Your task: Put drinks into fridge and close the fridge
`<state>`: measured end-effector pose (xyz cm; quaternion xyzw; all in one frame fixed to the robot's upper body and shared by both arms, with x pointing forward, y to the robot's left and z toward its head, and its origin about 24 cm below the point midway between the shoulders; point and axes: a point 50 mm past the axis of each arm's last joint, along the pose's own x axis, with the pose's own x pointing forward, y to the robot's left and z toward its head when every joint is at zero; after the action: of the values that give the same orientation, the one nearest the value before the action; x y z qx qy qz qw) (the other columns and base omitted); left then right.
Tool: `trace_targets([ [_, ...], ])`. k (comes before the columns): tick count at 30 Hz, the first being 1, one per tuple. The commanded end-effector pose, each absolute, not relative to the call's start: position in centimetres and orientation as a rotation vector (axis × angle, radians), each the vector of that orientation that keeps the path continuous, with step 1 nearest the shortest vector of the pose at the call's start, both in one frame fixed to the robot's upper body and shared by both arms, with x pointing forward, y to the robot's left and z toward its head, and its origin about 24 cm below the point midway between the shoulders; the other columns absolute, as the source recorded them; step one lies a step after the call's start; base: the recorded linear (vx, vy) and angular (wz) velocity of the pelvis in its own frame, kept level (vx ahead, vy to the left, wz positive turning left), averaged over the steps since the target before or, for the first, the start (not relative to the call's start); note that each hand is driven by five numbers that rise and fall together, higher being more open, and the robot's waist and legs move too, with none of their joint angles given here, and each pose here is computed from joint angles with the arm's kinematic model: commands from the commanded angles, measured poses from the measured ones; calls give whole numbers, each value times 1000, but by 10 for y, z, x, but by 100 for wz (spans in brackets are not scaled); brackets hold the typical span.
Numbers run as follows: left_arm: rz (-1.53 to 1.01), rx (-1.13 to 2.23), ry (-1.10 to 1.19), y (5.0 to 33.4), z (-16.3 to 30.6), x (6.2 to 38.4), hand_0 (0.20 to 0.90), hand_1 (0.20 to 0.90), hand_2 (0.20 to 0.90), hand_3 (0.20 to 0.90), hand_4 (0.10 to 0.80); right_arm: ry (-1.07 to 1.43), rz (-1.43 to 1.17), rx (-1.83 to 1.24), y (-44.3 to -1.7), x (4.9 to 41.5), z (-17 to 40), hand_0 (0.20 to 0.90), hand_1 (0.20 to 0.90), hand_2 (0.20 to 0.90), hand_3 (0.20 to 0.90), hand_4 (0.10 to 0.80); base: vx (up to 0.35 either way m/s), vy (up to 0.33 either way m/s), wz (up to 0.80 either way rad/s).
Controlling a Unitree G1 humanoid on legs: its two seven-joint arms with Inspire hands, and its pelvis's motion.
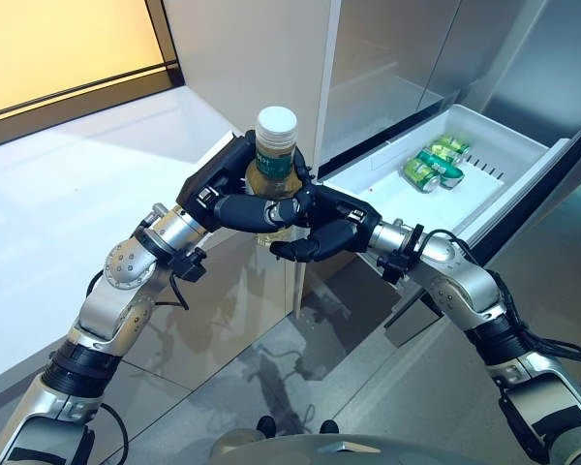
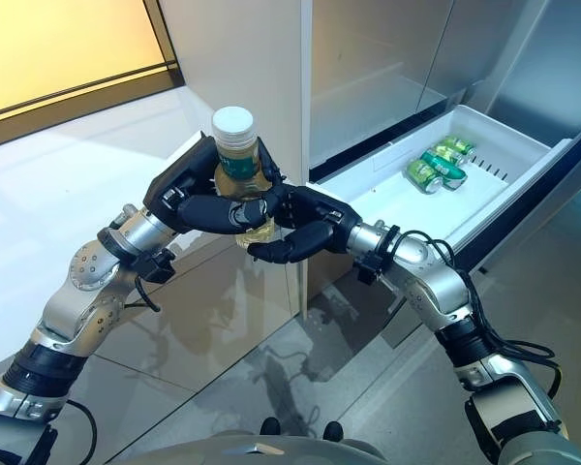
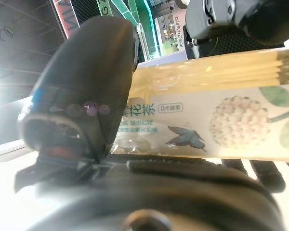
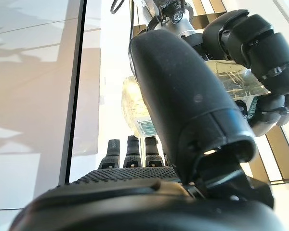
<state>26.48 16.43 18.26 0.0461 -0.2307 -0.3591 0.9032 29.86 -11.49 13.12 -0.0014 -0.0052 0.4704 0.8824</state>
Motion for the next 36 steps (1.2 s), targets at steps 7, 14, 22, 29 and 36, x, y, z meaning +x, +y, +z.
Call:
trace_targets([
  [7, -868, 41, -823, 140, 253, 258, 300, 300, 300, 200, 100, -258, 1116, 51, -80, 301, 191, 900, 900, 900, 900, 800, 0, 0, 0],
  [14, -902, -10, -805, 134, 251, 258, 300, 300, 300, 200, 100, -259, 1132, 41, -71, 301, 193, 900, 900, 900, 900, 800, 0, 0, 0],
  [22, -921, -54, -782, 129, 246, 259, 300, 300, 300, 200, 100, -264, 1154, 35, -63, 301, 196, 869, 869, 869, 864, 764, 0, 0, 0],
  [29, -935, -59, -766, 126, 243, 259, 300, 300, 300, 200, 100, -274, 1163, 33, -60, 300, 198, 300, 300, 300, 200, 100, 0, 0, 0],
  [36, -937, -66, -758, 127, 243, 259, 300, 300, 300, 200, 100, -300, 1148, 43, -63, 302, 202, 300, 300, 300, 200, 100, 0, 0, 0],
])
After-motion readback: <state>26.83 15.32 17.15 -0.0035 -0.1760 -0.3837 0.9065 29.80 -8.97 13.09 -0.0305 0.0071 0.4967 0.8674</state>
